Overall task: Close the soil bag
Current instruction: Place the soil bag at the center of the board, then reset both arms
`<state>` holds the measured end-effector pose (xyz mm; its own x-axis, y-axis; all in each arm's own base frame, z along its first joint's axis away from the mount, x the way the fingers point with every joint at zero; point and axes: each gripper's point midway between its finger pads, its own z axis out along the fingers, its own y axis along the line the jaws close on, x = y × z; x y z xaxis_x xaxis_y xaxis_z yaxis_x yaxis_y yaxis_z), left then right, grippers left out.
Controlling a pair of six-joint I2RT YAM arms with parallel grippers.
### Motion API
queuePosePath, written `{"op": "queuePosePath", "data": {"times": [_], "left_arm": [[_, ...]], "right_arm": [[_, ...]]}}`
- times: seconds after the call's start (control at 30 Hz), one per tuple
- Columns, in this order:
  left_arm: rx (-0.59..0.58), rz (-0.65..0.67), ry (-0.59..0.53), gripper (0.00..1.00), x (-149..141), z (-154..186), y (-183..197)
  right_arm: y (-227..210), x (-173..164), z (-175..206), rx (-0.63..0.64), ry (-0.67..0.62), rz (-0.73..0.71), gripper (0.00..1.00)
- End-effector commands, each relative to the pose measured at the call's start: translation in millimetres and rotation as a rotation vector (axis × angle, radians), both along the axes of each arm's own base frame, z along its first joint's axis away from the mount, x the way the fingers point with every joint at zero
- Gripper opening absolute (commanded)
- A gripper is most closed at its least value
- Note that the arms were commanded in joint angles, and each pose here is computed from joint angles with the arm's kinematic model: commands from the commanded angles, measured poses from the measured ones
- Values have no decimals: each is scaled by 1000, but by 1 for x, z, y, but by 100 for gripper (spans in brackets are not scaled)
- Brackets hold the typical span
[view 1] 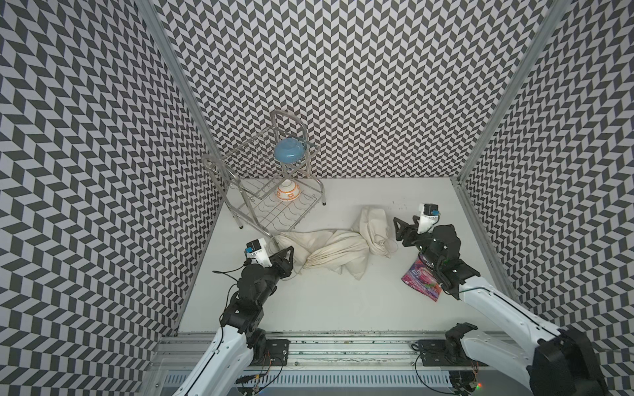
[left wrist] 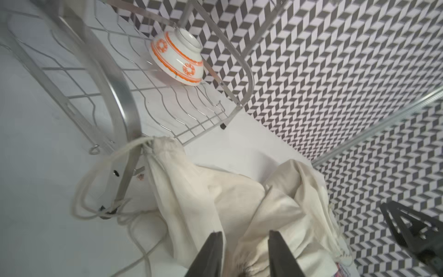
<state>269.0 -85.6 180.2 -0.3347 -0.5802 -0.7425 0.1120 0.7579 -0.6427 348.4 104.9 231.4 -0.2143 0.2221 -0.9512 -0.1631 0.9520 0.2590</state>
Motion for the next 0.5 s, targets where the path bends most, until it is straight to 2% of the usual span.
{"op": "queuePosePath", "data": {"times": [0.0, 0.13, 0.17, 0.2, 0.23, 0.4, 0.47], "left_arm": [[66, 130, -92, 53, 6, 11, 24], [228, 296, -121, 81, 11, 1, 55], [265, 337, -107, 85, 12, 2, 63], [295, 366, -108, 96, 13, 7, 68], [310, 378, -115, 100, 14, 8, 70], [331, 520, -177, 100, 10, 16, 93], [336, 553, -256, 100, 8, 28, 96]], "right_arm": [[-65, -7, -9, 6, -46, -319, 89], [-116, -16, -23, -12, -88, -546, 100], [-121, -15, -25, -27, -94, -565, 100], [-124, -12, -29, -53, -88, -569, 100], [-125, -9, -31, -90, -79, -565, 100], [-127, 2, -50, -166, -114, -537, 100], [-123, -5, -58, -182, -159, -502, 100]]}}
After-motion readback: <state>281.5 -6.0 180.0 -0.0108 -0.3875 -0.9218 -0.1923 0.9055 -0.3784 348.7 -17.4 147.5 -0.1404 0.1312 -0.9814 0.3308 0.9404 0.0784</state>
